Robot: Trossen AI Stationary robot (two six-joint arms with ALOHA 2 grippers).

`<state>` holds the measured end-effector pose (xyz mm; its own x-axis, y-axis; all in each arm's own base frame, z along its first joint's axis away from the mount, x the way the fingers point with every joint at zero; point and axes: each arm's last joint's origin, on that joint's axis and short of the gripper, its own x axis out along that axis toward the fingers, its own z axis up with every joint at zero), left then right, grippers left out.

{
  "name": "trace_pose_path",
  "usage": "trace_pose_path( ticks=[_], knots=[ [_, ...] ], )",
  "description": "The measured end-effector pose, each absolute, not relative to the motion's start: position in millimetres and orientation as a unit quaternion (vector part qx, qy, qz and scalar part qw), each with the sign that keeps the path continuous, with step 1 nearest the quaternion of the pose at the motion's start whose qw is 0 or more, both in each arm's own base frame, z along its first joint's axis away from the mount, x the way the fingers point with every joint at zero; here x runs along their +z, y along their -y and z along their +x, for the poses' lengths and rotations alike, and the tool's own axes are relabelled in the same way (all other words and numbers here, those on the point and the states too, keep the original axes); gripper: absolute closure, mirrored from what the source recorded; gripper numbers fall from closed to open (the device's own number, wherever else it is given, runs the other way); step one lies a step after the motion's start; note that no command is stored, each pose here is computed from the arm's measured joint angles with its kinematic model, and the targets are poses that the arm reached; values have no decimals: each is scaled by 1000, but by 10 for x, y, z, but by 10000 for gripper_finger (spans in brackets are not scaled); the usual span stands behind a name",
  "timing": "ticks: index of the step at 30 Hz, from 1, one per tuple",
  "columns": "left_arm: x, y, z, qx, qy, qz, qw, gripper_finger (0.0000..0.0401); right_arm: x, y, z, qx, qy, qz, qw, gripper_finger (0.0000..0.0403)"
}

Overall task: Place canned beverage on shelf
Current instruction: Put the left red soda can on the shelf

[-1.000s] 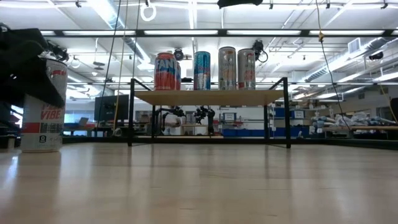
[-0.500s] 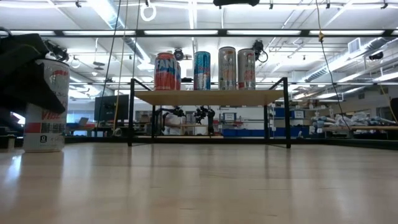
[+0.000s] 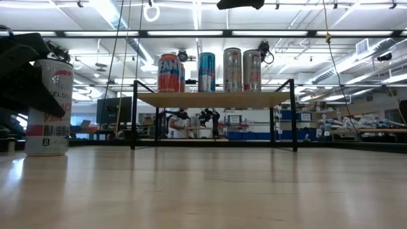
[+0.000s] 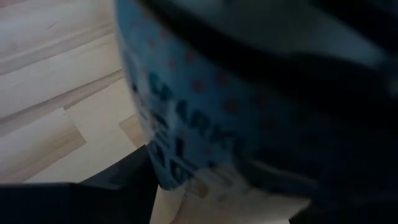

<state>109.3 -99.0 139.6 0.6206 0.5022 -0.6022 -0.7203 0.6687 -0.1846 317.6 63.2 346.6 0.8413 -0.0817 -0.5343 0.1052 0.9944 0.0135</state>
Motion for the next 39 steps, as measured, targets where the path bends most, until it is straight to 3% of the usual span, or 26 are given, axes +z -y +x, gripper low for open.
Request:
trace_pose_path(
  ticks=[16, 39],
  knots=[
    [1505, 1139, 1232, 295, -242, -189, 905, 141, 3467, -651, 3180, -2, -281, 4, 960, 34],
    [2287, 1109, 2064, 194, -264, -123, 937, 141, 3522, -562, 3235, 26, -253, 17, 967, 34]
  ],
)
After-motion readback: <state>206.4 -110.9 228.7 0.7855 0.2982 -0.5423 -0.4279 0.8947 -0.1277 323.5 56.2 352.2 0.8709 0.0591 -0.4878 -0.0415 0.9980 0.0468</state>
